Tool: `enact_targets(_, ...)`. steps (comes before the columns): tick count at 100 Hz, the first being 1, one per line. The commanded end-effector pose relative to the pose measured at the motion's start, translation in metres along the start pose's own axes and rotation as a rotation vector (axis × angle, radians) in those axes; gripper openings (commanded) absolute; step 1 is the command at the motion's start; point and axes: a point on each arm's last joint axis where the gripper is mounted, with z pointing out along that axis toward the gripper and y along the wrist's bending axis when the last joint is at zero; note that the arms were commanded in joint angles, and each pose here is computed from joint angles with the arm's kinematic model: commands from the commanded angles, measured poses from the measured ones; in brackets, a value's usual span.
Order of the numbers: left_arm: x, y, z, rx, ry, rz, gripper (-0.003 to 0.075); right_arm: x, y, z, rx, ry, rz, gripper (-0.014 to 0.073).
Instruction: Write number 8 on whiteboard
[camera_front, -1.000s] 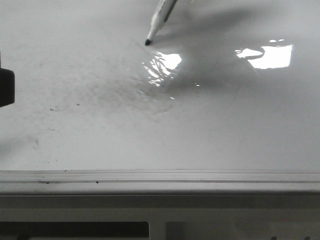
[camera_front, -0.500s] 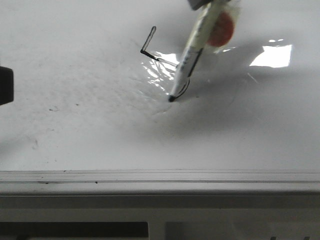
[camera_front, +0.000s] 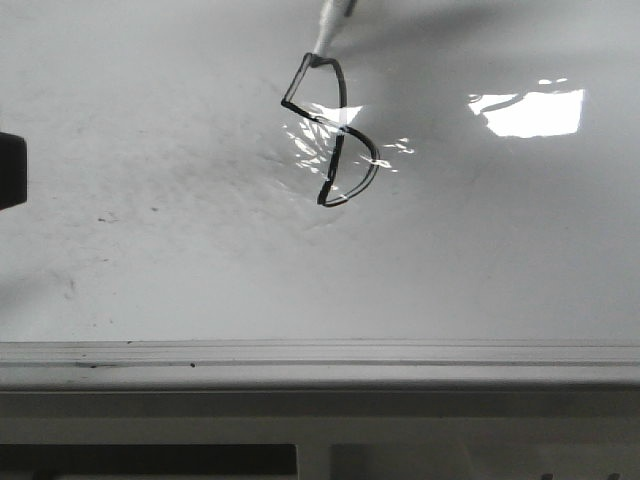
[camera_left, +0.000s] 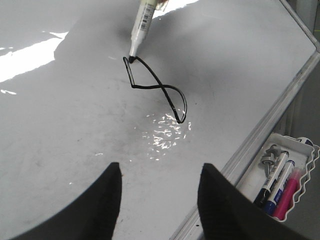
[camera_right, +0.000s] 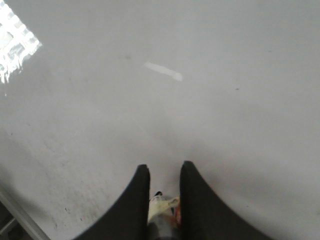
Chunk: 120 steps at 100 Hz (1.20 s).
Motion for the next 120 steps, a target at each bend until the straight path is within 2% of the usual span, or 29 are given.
enact_targets(1, -0.015, 0.0, 0.001, 0.01, -0.096, -0.025, 0.0329, -0.014, 0.005, -0.009, -0.01, -0.082, -0.057, -0.0062)
enact_targets(13, -0.015, -0.002, 0.001, 0.031, -0.1, 0.027, 0.0329, -0.016, 0.015, -0.027, -0.06, -0.112, -0.063, -0.0062)
enact_targets(20, -0.015, -0.004, 0.001, 0.05, -0.106, 0.069, 0.0329, -0.012, 0.024, -0.03, -0.092, -0.084, -0.066, -0.0062)
enact_targets(36, -0.016, -0.005, 0.012, 0.072, -0.115, 0.049, 0.0329, 0.009, 0.04, -0.016, -0.127, 0.07, -0.101, -0.0062)
enact_targets(49, -0.026, -0.008, 0.028, 0.11, -0.148, 0.041, 0.0329, 0.017, 0.055, -0.006, -0.175, 0.086, -0.097, -0.0062)
enact_targets(66, -0.027, -0.015, 0.053, 0.162, -0.101, 0.016, 0.0329, 0.023, 0.069, 0.001, -0.215, 0.115, -0.079, -0.0062)
enact_targets(75, -0.025, -0.015, 0.061, 0.157, -0.108, -0.038, 0.0329, 0.025, 0.074, 0.0, -0.231, 0.119, -0.084, -0.0062)
enact_targets(89, -0.023, -0.016, 0.065, 0.163, -0.124, -0.051, 0.0323, 0.025, 0.076, -0.001, -0.246, 0.12, -0.063, -0.0062)
enact_targets(99, -0.022, -0.016, 0.066, 0.164, -0.116, -0.057, 0.0244, 0.025, 0.077, -0.001, -0.25, 0.123, -0.055, -0.0062)
enact_targets(113, -0.022, -0.016, 0.066, 0.165, -0.118, -0.056, -0.0024, 0.025, 0.076, -0.001, -0.249, 0.126, -0.056, -0.0062)
enact_targets(120, -0.022, -0.017, 0.066, 0.173, -0.117, -0.046, -0.002, 0.025, 0.077, -0.001, -0.25, 0.122, -0.057, -0.0063)
